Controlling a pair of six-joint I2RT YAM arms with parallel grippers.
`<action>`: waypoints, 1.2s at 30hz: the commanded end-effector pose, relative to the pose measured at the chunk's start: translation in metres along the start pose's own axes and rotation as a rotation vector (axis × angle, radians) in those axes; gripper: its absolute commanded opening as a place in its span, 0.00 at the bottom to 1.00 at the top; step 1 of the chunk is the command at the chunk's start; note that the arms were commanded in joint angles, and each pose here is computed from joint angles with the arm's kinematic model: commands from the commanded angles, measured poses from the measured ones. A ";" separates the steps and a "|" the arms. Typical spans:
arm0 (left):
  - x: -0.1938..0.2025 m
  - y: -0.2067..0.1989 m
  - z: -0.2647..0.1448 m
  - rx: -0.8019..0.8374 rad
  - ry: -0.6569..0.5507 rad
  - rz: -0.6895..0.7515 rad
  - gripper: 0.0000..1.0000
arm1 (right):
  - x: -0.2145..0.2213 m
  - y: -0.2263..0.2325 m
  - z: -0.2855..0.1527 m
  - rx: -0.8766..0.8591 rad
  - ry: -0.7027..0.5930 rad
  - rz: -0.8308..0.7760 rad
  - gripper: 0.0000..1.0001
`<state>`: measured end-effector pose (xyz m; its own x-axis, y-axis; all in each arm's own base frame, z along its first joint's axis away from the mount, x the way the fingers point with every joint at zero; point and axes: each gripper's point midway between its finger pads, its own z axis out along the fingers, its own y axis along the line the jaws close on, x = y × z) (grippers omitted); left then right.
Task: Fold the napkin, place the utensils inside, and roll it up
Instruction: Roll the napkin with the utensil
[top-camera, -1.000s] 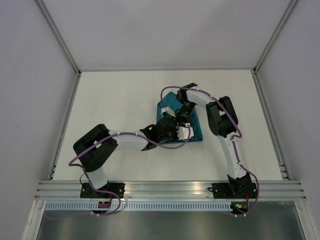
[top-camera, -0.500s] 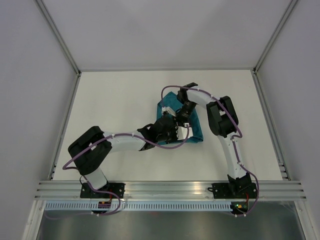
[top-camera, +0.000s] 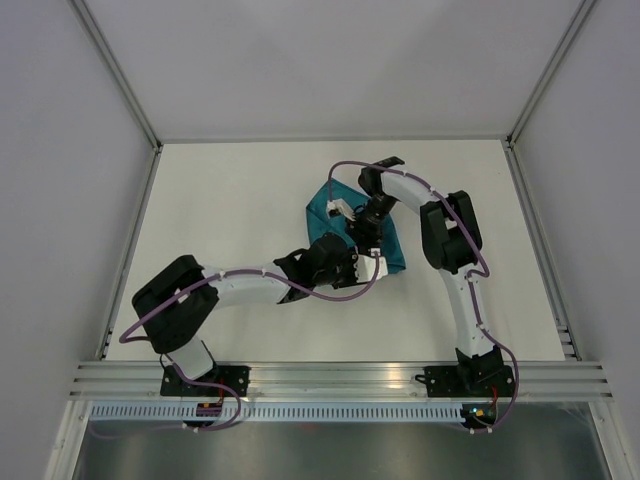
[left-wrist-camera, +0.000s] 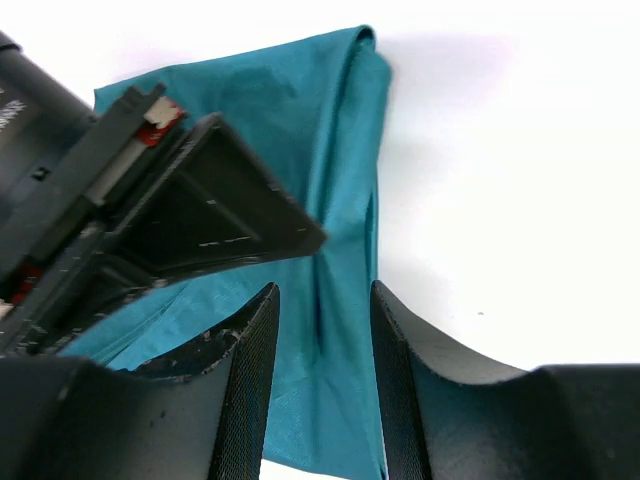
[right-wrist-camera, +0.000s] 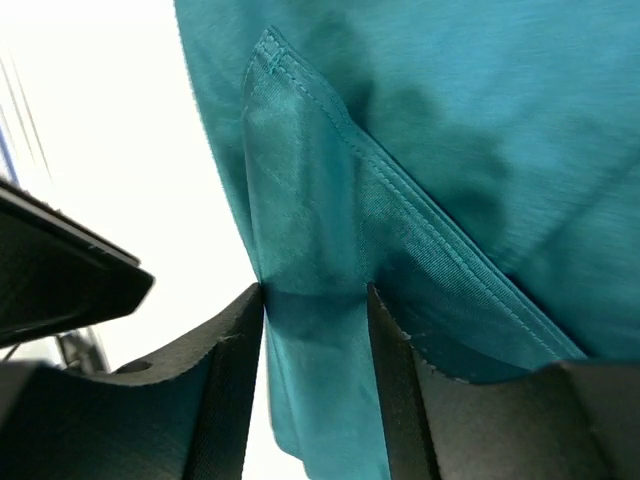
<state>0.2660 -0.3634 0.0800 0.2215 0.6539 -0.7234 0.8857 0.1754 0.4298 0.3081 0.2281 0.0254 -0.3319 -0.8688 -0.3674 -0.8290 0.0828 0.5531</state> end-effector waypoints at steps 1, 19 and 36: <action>-0.020 -0.004 -0.004 0.018 -0.064 0.008 0.47 | -0.024 -0.002 -0.023 0.054 -0.085 -0.069 0.53; -0.011 -0.003 0.028 -0.015 -0.055 0.058 0.49 | -0.056 0.007 -0.091 0.118 -0.280 -0.038 0.57; 0.000 -0.004 0.057 -0.017 -0.014 0.122 0.50 | -0.040 -0.008 -0.125 0.179 -0.355 0.003 0.56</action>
<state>0.2762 -0.3886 0.0316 0.2545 0.6917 -0.6758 0.8783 0.1271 0.4609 0.3916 0.2017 0.0957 -0.4540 -0.6815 -0.5739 -0.8761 0.2244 0.4266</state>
